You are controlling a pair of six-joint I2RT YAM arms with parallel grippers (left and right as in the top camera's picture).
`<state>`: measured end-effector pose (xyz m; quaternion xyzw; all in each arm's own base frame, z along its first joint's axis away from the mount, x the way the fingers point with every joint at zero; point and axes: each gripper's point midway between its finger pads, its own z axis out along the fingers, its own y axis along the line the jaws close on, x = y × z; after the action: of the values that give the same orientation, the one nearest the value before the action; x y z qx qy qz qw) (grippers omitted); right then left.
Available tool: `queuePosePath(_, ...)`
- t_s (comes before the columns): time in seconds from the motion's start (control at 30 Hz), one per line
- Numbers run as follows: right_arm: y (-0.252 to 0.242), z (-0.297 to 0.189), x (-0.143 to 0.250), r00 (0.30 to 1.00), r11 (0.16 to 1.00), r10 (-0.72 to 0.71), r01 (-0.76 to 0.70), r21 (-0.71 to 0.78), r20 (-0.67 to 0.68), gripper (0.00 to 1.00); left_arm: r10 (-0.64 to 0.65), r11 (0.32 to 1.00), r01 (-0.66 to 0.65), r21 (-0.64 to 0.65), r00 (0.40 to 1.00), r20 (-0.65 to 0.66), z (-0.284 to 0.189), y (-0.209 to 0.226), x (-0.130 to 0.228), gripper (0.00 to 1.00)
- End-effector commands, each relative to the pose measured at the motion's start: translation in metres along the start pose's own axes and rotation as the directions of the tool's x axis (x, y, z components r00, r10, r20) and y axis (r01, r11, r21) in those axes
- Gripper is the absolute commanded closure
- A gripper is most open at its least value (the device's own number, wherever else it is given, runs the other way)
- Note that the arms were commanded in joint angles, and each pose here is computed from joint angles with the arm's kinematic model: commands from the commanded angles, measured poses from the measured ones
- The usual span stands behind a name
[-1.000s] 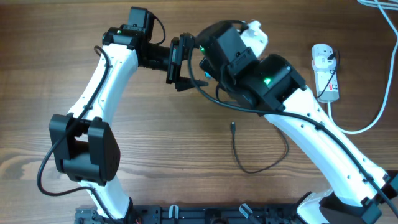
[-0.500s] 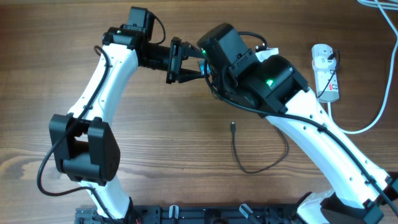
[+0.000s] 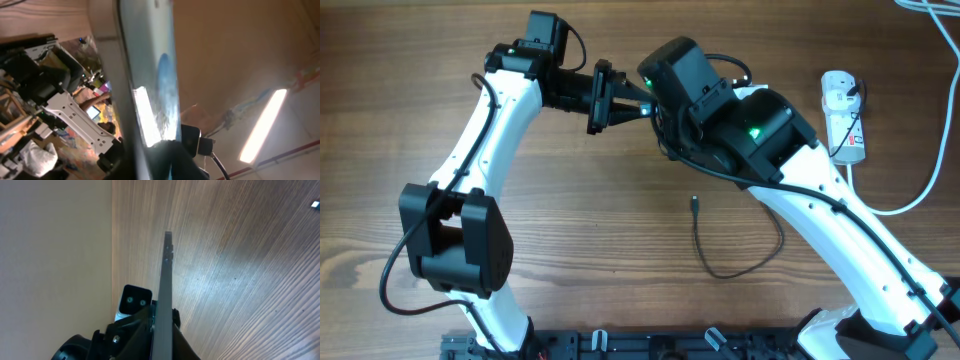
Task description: Plug charger to phone and switch on socket
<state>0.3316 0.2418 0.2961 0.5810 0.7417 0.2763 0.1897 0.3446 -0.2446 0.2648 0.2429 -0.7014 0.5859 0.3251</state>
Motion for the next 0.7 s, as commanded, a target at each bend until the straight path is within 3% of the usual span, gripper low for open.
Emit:
queuePosePath(0.0, 0.013, -0.018, 0.001, 0.999, 0.997, -0.042, 0.04, -0.061, -0.025, 0.76, 0.052, 0.999, -0.052, 0.015, 0.999, -0.013, -0.003, -0.009, 0.016, 0.96)
queuePosePath(0.13, 0.014, -0.019, -0.002, 0.988, 0.986, -0.152, 0.151, -0.067, -0.009, 0.65, 0.053, 0.999, -0.053, 0.014, 0.999, -0.012, -0.003, -0.009, 0.016, 0.96)
queuePosePath(0.23, 0.018, -0.028, -0.01, 0.97, 0.966, -0.244, 0.244, -0.088, 0.015, 0.63, 0.053, 0.998, -0.053, 0.015, 0.999, -0.01, -0.003, -0.009, 0.016, 0.96)
queuePosePath(0.3, 0.02, -0.039, -0.019, 0.955, 0.949, -0.295, 0.296, -0.104, 0.028, 0.55, 0.053, 0.999, -0.053, 0.012, 0.999, 0.01, -0.006, -0.009, 0.012, 0.96)
queuePosePath(0.33, 0.021, -0.045, -0.024, 0.944, 0.937, -0.329, 0.331, -0.112, 0.038, 0.43, 0.052, 0.999, -0.052, 0.007, 0.998, 0.032, -0.008, -0.008, 0.008, 0.96)
queuePosePath(0.4, 0.021, -0.06, -0.039, 0.909, 0.901, -0.413, 0.418, -0.117, 0.066, 0.31, 0.049, 0.999, -0.047, -0.013, 0.993, 0.109, -0.016, -0.005, -0.006, 0.96)
queuePosePath(0.47, 0.02, -0.073, -0.051, 0.82, 0.813, -0.563, 0.571, -0.113, 0.102, 0.25, 0.049, 0.998, -0.042, -0.041, 0.976, 0.211, -0.028, 0.0, -0.024, 0.96)
queuePosePath(0.6, -0.002, -0.085, -0.065, 0.559, 0.56, -0.824, 0.828, -0.013, 0.094, 0.16, 0.09, 0.994, -0.06, -0.094, 0.93, 0.356, -0.05, 0.008, -0.051, 0.96)
queuePosePath(0.67, -0.019, -0.081, -0.07, 0.526, 0.528, -0.849, 0.848, 0.051, 0.043, 0.06, 0.097, 0.992, -0.055, -0.115, 0.912, 0.398, -0.056, 0.011, -0.058, 0.96)
